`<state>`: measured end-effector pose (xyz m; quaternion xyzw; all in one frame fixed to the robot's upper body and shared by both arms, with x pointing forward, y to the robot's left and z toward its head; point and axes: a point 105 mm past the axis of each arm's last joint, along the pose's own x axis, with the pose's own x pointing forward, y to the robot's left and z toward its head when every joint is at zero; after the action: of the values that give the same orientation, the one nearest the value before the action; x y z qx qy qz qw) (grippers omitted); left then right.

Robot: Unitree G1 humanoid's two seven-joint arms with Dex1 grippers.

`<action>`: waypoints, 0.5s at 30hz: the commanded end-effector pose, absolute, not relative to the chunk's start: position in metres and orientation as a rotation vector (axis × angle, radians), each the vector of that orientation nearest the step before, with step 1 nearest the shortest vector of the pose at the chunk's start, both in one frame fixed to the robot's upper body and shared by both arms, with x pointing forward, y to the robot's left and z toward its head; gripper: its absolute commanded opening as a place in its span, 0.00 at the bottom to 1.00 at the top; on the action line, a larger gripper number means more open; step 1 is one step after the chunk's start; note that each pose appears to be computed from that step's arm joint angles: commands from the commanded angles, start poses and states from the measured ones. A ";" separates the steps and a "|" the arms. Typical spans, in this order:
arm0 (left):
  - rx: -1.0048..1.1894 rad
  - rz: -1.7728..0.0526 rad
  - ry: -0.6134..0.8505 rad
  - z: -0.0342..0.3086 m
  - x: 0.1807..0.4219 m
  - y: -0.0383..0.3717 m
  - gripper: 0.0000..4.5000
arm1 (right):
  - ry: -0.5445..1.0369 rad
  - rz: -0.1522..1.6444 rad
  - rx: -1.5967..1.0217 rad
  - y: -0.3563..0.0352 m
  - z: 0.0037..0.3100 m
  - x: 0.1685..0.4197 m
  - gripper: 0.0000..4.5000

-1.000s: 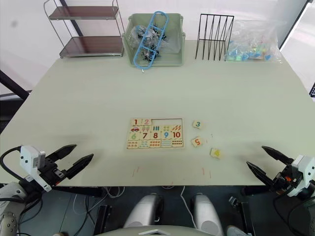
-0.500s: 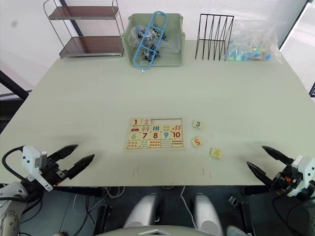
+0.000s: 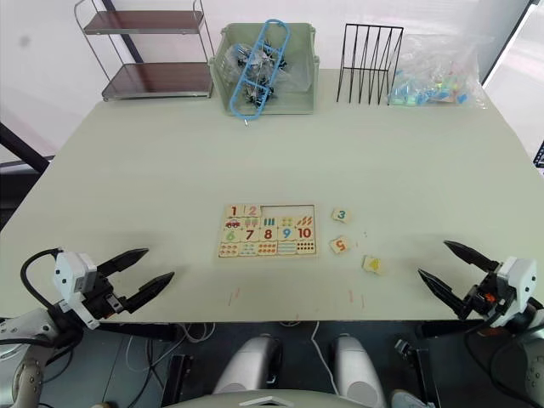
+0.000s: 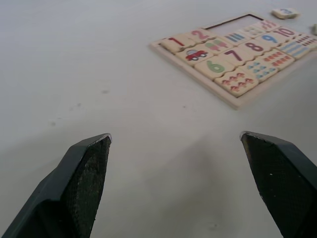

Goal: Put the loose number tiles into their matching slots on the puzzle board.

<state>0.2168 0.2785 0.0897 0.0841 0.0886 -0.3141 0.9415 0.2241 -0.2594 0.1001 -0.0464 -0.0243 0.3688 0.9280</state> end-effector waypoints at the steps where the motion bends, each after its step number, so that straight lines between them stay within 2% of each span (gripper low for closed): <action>1: 0.216 -0.717 0.169 0.095 0.222 0.273 0.98 | -0.054 0.801 -0.146 -0.248 0.114 0.237 1.00; 5: 0.205 -0.807 0.156 0.098 0.230 0.263 0.98 | -0.062 0.856 -0.162 -0.233 0.127 0.254 1.00; 15: 0.181 -0.983 0.125 0.112 0.236 0.239 0.98 | 0.006 1.010 -0.255 -0.196 0.129 0.291 1.00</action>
<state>0.2373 0.2432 0.1023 0.0762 0.0721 -0.4551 0.8842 0.2878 -0.1976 0.1253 -0.1124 0.0025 0.4804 0.8698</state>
